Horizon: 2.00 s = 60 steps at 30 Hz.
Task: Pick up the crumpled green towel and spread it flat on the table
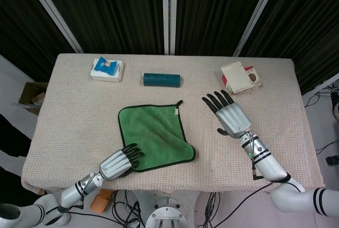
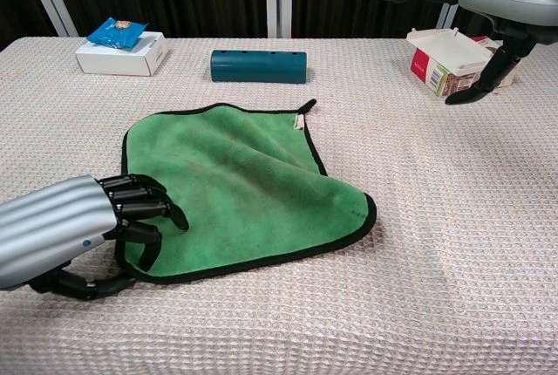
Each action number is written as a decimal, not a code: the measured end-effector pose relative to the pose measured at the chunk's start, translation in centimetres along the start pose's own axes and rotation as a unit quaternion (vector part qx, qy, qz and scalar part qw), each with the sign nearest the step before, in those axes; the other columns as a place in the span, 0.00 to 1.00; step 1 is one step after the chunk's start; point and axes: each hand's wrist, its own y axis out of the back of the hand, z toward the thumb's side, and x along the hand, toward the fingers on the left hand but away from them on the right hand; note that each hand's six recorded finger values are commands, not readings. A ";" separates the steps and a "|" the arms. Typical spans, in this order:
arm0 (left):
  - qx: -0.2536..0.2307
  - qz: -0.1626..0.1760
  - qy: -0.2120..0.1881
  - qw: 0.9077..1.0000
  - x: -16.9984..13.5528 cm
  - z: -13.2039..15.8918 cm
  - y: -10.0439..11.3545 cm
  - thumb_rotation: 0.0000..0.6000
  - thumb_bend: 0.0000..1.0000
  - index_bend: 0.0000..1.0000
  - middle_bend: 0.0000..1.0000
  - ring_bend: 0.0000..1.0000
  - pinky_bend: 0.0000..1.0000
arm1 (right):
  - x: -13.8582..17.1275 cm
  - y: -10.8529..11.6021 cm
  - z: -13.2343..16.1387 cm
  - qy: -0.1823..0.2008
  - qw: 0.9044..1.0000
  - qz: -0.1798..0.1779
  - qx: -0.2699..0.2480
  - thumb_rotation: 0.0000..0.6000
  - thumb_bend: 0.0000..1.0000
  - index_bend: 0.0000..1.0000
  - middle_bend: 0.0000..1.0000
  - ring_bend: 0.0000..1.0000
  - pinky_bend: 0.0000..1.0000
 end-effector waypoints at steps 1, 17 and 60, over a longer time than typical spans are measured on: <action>-0.001 0.001 0.000 1.000 -0.1 0.0 0.0 1.00 0.49 0.59 0.26 0.20 0.17 | 0.0 0.0 0.0 0.000 1.000 -0.001 -0.001 1.00 0.03 0.00 0.08 0.00 0.00; 0.003 -0.004 0.036 0.999 -4.1 -1.3 0.8 1.00 0.51 0.59 0.26 0.20 0.17 | -0.4 -0.2 0.8 0.008 1.000 -0.003 -0.006 1.00 0.03 0.00 0.08 0.00 0.00; -0.010 0.121 0.463 0.878 -19.8 -15.3 12.7 1.00 0.22 0.17 0.18 0.16 0.16 | 14.9 -0.8 -10.5 -0.181 0.971 -0.091 -0.129 1.00 0.21 0.07 0.13 0.00 0.02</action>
